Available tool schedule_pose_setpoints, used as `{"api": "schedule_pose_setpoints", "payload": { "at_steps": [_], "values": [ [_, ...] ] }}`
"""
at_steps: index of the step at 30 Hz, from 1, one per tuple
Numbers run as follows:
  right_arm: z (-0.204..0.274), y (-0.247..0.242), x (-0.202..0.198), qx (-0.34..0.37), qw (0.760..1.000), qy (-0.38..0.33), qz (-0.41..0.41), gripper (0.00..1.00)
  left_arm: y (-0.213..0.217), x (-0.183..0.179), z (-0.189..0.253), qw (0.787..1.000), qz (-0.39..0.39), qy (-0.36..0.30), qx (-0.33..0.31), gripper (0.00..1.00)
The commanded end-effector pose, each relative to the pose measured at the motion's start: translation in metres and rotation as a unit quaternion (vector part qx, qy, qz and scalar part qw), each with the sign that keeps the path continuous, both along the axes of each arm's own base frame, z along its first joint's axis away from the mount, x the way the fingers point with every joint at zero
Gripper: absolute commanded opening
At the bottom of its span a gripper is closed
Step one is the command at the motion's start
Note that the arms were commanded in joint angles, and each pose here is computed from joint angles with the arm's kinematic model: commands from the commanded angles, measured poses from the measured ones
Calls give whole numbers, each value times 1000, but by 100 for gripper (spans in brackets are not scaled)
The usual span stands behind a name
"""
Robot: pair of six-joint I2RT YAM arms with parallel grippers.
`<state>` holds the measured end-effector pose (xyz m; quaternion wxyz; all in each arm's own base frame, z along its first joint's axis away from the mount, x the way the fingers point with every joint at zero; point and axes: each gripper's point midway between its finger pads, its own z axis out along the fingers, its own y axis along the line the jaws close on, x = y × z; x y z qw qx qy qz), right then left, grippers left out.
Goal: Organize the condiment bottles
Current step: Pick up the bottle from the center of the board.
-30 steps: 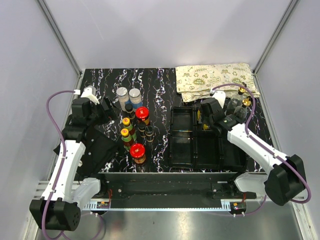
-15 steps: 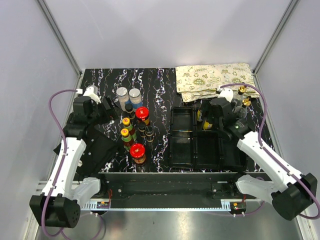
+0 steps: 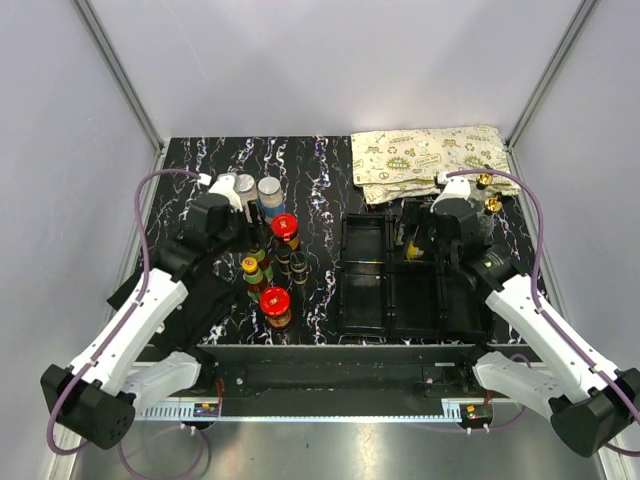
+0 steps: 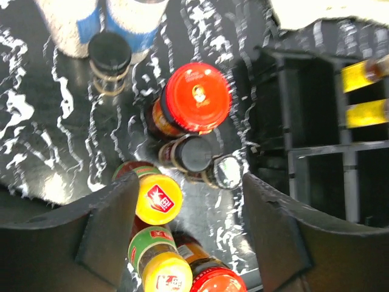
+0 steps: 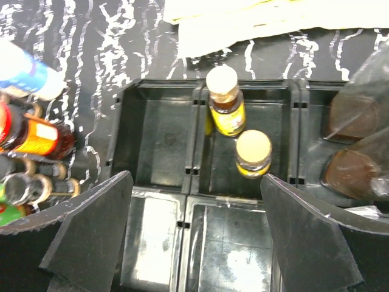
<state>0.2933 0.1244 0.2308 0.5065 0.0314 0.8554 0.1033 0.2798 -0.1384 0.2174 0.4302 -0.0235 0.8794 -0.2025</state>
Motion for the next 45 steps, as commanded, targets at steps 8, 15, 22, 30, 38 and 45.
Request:
{"api": "schedule_pose_setpoints", "payload": {
  "at_steps": [8, 15, 22, 30, 38, 45],
  "values": [
    [4, 9, -11, 17, 999, -6, 41, 96, 22, 9, -12, 991, 72, 13, 109, 61],
    [-3, 10, -11, 19, 999, 2, 42, 96, 19, 7, -23, 990, 65, 27, 122, 52],
    [-2, 9, -12, 19, 999, -1, 40, 96, 19, 9, -20, 988, 64, 27, 135, 18],
    [-2, 7, -13, 18, 999, -2, 38, 96, 23, 18, 17, 988, 77, -16, 136, 0],
    [0, 7, -13, 22, 999, -5, 36, 96, 30, 26, 85, 983, 92, -93, 127, 0],
    [5, 5, -14, 22, 999, -11, 34, 96, 31, 19, 140, 980, 75, -139, 119, 0]
  ]
}}
